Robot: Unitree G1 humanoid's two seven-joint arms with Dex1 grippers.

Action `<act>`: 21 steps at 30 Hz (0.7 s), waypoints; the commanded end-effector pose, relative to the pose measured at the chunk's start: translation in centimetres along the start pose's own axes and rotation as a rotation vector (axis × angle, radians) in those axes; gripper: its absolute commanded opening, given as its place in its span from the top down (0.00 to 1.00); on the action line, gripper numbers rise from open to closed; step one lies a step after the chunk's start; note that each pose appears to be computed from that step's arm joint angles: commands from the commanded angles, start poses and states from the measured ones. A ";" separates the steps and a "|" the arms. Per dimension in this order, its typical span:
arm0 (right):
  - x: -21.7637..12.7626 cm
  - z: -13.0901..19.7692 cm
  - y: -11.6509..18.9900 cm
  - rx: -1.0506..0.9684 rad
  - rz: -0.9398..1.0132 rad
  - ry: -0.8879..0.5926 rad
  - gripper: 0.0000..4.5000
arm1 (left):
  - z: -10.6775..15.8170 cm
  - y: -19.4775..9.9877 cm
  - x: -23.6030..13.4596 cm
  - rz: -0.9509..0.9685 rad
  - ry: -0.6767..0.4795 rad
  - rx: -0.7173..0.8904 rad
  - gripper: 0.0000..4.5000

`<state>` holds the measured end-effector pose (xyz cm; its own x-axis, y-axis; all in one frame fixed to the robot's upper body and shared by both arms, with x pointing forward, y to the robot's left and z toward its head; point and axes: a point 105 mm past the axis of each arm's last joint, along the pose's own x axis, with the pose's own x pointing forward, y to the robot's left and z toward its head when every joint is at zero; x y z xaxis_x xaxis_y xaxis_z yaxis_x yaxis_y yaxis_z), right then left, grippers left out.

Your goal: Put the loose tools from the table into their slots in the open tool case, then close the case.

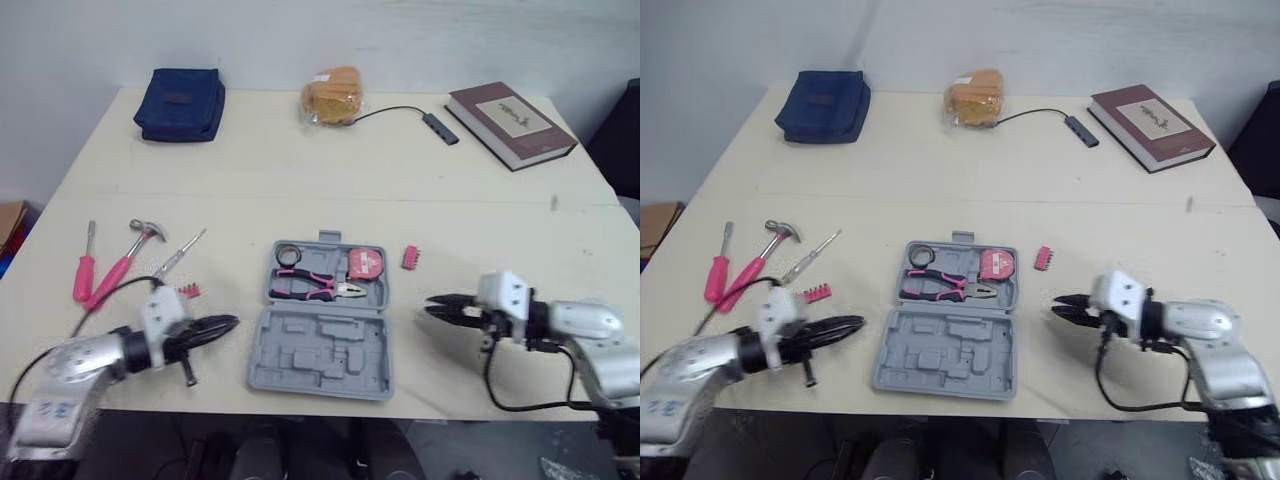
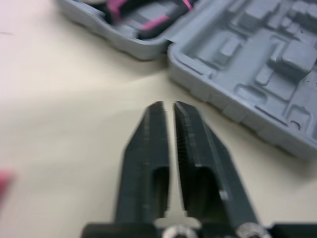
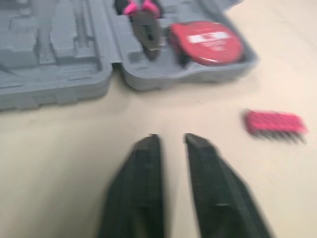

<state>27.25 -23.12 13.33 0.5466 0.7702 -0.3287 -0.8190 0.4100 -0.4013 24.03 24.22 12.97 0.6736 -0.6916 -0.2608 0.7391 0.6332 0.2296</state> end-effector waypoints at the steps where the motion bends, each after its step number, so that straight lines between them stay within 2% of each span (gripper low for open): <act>1: -4.1 0.0 -2.6 -0.094 -0.143 0.042 0.37 | 0.8 2.8 -4.1 0.170 -0.023 0.038 0.53; 3: -6.0 -0.9 -4.2 -0.113 -0.248 0.071 0.15 | -0.7 4.4 -6.4 0.283 -0.018 -0.018 0.33; 4: -6.6 -1.3 -4.8 -0.124 -0.284 0.084 0.01 | -1.4 4.7 -7.2 0.314 -0.013 -0.047 0.19; 6: -8.8 -2.7 -5.6 -0.125 -0.360 0.132 0.00 | -2.8 5.7 -9.9 0.441 0.011 -0.071 0.00; 11: -14.2 -5.4 -6.4 -0.084 -0.485 0.275 0.00 | -4.8 7.8 -16.6 0.711 0.074 -0.109 0.00; 14: -16.3 -6.6 -6.4 -0.078 -0.540 0.343 0.00 | -5.9 8.5 -20.4 0.853 0.106 -0.154 0.00; 17: -17.0 -7.0 -6.5 -0.069 -0.577 0.355 0.00 | -7.0 8.8 -23.4 0.958 0.157 -0.172 0.00; 21: -16.4 -7.8 -5.1 0.002 -0.556 0.315 0.00 | -7.6 8.6 -24.8 0.999 0.208 -0.143 0.00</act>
<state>24.01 -41.68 13.32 0.9011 0.2529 -0.3521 -0.4225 0.6939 -0.5830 14.11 48.77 13.29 0.9596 0.2057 -0.1920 -0.1504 0.9517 0.2677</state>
